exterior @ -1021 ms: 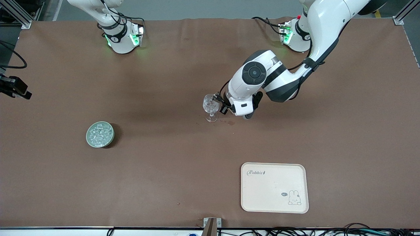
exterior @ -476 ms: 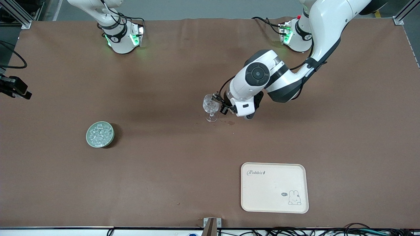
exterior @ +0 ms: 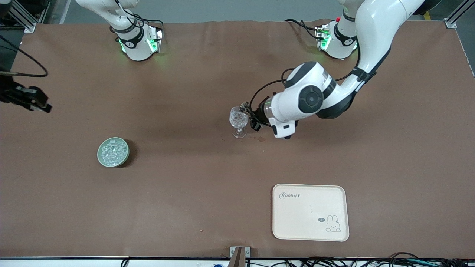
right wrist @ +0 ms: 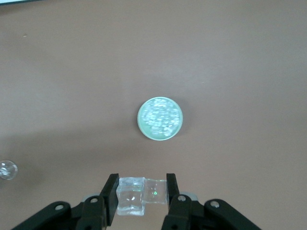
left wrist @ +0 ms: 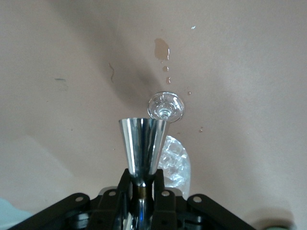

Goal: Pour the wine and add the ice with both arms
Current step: 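Move the jigger toward the tray while the right gripper brings ice over the glass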

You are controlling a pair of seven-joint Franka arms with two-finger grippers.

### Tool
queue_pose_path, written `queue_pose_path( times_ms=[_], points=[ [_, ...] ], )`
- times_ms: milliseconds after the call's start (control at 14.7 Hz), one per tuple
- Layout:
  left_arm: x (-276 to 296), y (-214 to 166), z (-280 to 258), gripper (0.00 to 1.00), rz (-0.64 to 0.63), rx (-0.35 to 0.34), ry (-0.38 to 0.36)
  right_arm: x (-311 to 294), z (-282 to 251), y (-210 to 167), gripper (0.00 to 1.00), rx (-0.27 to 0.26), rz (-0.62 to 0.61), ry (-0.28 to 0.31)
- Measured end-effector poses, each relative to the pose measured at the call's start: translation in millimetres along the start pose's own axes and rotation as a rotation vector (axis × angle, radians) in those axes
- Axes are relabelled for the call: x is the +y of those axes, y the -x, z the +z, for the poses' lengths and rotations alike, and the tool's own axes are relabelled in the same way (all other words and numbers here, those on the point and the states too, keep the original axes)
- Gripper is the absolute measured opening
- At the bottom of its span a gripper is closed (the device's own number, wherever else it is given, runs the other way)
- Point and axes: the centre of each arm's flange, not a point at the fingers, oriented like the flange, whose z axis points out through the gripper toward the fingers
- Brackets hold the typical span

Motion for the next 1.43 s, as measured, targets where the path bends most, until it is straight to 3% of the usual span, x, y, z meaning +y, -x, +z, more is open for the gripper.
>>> queue_pose_path(
  times_ms=[408,680,953,1225,1429],
  points=[
    [-2.9,-101.9,-66.2,0.21,-0.029,-0.181,0.028,-152.4,-1.5,52.0,0.44,-0.006,0.107,-0.022],
    [0.2,-200.8,-117.7,0.21,-0.091,-0.272,0.183,-244.9,18.2,89.6,0.44,-0.017,0.187,-0.052],
    [19.8,-282.3,-137.1,0.21,-0.211,-0.388,0.321,-335.0,73.0,112.4,0.44,-0.033,0.272,-0.087],
    [38.9,-361.8,-137.0,0.21,-0.328,-0.511,0.495,-413.4,144.6,145.4,0.44,-0.022,0.325,-0.030],
    [44.9,-406.1,-113.2,0.21,-0.414,-0.566,0.602,-445.5,187.0,154.2,0.44,-0.009,0.327,-0.014]
  ],
)
